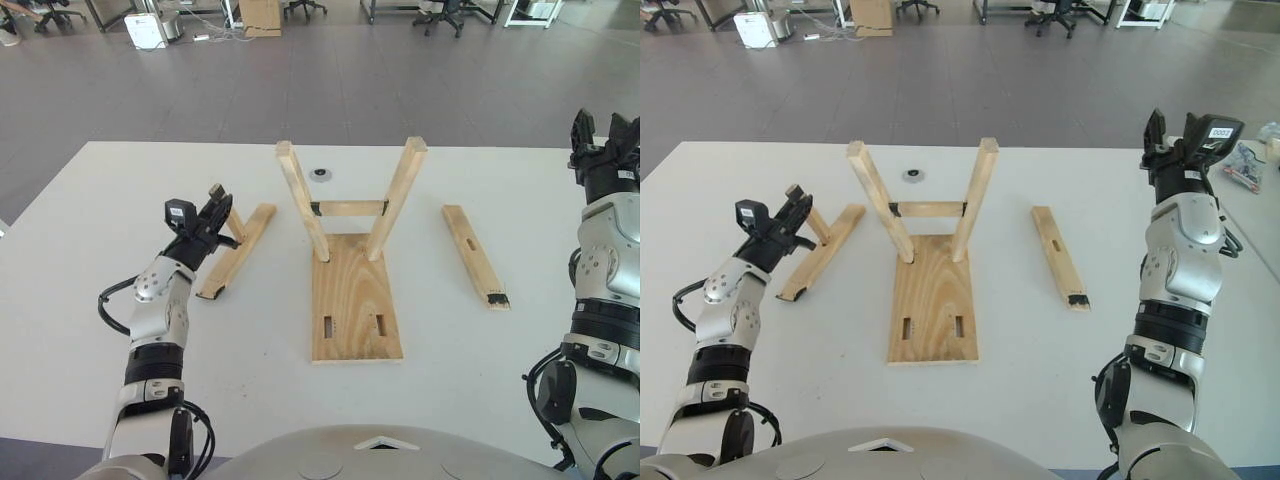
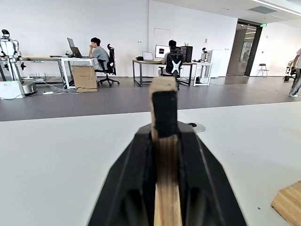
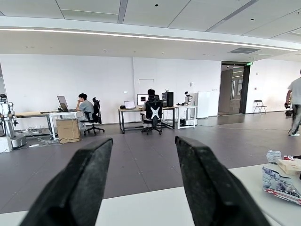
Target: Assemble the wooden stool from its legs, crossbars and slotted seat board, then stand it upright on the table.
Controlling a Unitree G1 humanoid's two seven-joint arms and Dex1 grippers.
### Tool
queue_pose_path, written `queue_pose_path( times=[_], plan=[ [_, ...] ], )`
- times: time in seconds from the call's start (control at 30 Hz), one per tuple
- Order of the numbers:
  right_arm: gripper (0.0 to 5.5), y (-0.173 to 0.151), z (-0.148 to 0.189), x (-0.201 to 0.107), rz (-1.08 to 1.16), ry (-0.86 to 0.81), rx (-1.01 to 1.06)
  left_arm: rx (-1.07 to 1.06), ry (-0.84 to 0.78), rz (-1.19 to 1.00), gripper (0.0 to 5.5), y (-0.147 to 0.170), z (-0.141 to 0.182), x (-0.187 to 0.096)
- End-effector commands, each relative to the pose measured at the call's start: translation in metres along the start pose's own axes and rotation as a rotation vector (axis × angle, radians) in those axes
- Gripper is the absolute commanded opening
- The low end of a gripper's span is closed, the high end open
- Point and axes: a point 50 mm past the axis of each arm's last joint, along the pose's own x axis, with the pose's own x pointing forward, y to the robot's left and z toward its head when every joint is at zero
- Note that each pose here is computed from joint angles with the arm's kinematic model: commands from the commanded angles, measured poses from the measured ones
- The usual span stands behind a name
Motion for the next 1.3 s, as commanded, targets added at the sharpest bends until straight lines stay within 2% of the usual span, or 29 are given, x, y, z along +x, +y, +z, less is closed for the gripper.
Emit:
queue_pose_path(
  times=[0.03,0.33,0.57,0.87,1.0,1.3],
  plan=[
    [2.5,0.0,-0.002,-0.003,0.0,0.013,0.004,0.025,0.093,-0.033,0.41,0.004,-0.011,-0.007],
    [2.5,0.0,-0.005,-0.005,-0.008,0.017,0.003,-0.046,0.128,0.084,0.41,-0.007,-0.018,-0.018],
    [2.5,0.003,-0.004,-0.004,-0.004,0.01,0.008,-0.034,0.387,0.128,0.41,-0.002,-0.056,-0.043],
    [2.5,0.004,-0.002,-0.004,-0.012,0.0,0.013,-0.024,0.344,0.179,0.41,-0.002,-0.056,-0.052],
    [2.5,0.004,-0.002,-0.004,-0.012,-0.001,0.015,-0.029,0.351,0.18,1.21,-0.003,-0.059,-0.053],
    [2.5,0.004,-0.005,-0.008,-0.019,0.009,0.013,-0.029,0.341,0.189,2.58,-0.004,-0.046,-0.053]
  ],
)
